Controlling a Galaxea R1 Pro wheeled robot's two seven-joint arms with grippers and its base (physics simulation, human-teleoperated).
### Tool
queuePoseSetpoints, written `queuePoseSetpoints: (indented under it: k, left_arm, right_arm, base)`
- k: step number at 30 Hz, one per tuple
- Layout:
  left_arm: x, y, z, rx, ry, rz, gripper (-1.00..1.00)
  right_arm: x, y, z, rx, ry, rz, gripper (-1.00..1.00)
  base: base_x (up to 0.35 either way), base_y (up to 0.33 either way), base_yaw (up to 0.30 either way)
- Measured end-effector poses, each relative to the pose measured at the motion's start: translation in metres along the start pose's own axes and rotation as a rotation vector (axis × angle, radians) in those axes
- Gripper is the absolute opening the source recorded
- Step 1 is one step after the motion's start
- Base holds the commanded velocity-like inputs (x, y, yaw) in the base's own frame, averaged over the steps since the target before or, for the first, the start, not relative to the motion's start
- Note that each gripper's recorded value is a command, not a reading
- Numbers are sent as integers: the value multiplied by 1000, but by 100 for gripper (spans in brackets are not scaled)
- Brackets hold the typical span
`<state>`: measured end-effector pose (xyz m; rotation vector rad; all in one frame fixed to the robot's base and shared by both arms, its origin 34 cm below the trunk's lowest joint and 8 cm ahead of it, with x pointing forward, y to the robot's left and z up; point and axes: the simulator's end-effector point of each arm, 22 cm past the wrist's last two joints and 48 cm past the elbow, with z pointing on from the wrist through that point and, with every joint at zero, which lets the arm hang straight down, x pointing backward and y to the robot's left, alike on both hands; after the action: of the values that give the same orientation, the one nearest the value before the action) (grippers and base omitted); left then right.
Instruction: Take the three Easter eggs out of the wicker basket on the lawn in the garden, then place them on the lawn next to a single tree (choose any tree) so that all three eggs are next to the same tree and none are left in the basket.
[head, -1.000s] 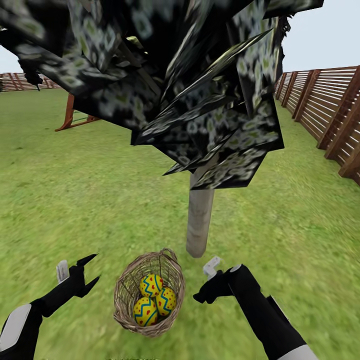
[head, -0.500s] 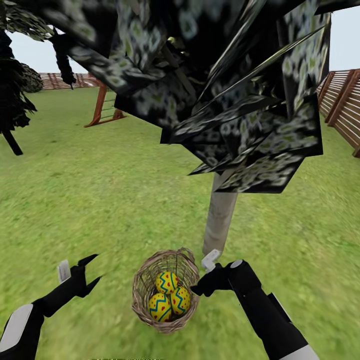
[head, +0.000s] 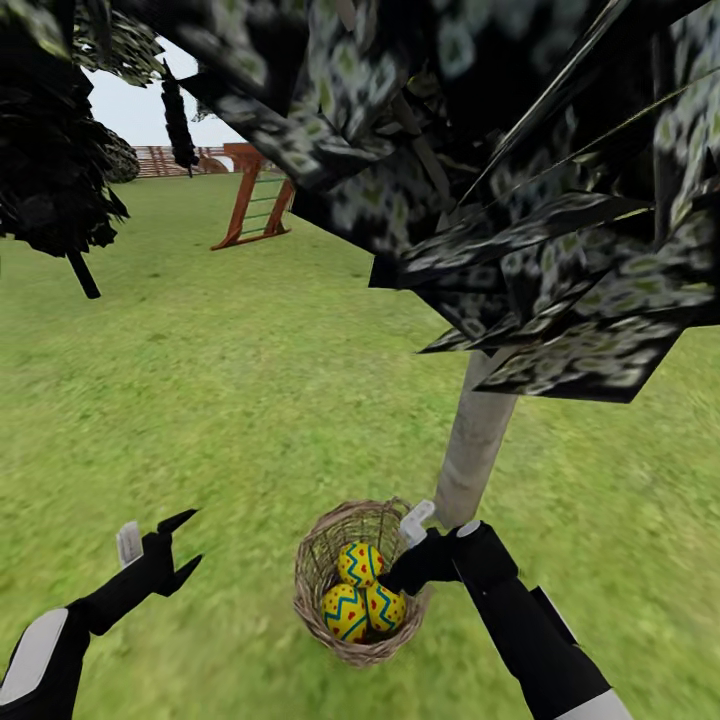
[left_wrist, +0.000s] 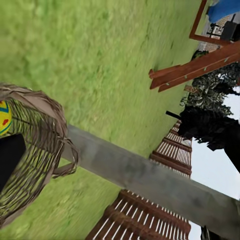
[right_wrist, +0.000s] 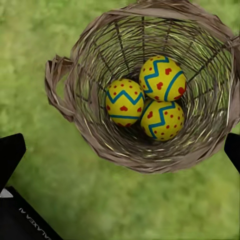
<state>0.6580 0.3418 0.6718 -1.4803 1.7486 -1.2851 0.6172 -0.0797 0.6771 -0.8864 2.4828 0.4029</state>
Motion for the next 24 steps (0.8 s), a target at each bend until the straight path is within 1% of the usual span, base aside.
queuePoseSetpoints:
  k: [3,7,13,14,15,19,24]
  left_arm:
    - [3,9,1,-14,7,-19,100]
    - [4,13,2,-20,10,-27,100]
    - [4,14,2,-21,10,-28,100]
    - [4,14,2,-21,10,-29,100]
    - [4,14,2,-21,10,-29,100]
    - [4,14,2,-21,10,-29,100]
    - [4,14,2,-21,11,-30,100]
  right_arm:
    - [-1,2,1,0,0,-2,100]
    - [2,2,4,0,8,-1,100]
    - [5,-7,10,60,22,7,100]
    - [7,-9,14,84,29,13,100]
    - [14,-12,24,127,55,26,100]
    - [28,-11,35,140,93,41,100]
    - [32,-16,37,165,106,47,100]
  base:
    - [110,253,6]
    - [117,269,1]
    - [111,255,0]
    - [20,45,0]
    - [13,29,0]
    - [5,10,0]
    - [0,1,0]
